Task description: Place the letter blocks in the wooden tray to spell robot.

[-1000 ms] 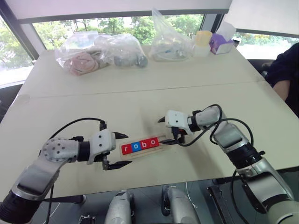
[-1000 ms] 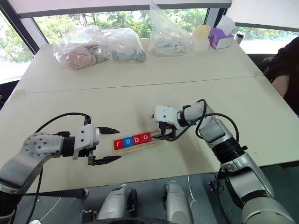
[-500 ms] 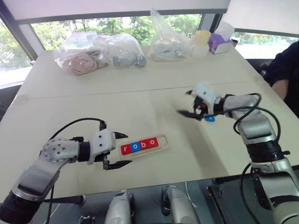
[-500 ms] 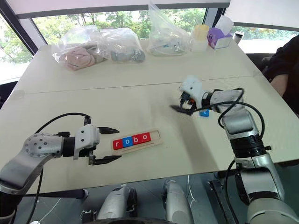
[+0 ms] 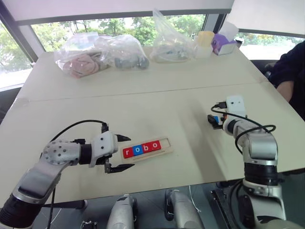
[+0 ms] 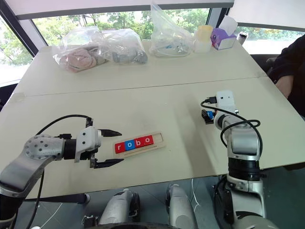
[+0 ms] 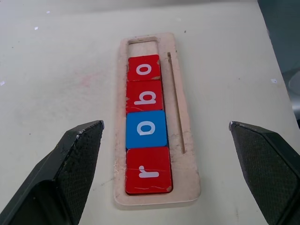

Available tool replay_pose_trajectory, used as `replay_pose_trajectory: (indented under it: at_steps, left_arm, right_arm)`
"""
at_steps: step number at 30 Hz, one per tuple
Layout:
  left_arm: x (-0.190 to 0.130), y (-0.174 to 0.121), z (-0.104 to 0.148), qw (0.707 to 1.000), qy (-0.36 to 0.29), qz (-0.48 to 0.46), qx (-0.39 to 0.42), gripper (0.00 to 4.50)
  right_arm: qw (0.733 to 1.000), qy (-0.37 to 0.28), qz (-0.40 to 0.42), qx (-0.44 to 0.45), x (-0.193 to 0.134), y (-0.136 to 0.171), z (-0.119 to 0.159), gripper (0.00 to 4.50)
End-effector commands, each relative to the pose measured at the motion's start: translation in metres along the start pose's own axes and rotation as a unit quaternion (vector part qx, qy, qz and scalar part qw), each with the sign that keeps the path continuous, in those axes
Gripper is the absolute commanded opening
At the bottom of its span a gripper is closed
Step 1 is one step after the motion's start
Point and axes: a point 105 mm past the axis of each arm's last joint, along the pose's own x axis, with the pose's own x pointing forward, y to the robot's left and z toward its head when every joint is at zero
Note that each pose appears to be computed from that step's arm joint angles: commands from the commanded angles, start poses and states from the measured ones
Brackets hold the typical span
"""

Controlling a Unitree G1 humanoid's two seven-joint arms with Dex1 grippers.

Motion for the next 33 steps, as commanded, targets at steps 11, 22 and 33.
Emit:
replay_pose_trajectory:
  at_steps: [11,22,33]
  left_arm:
    - [0.000,0.003,0.008,1.000,-0.010,0.001,0.021,4.50]
    - [0.002,0.001,0.008,1.000,-0.012,-0.004,0.022,4.50]
    - [0.005,-0.001,0.006,1.000,-0.015,-0.007,0.018,4.50]
  right_arm:
    - [0.998,0.022,-0.010,0.066,-0.007,0.011,-0.011,3.52]
    - [0.993,0.030,0.104,0.038,-0.036,0.048,-0.016,1.15]
    - [0.980,0.040,0.193,0.020,-0.083,0.088,-0.029,1.15]
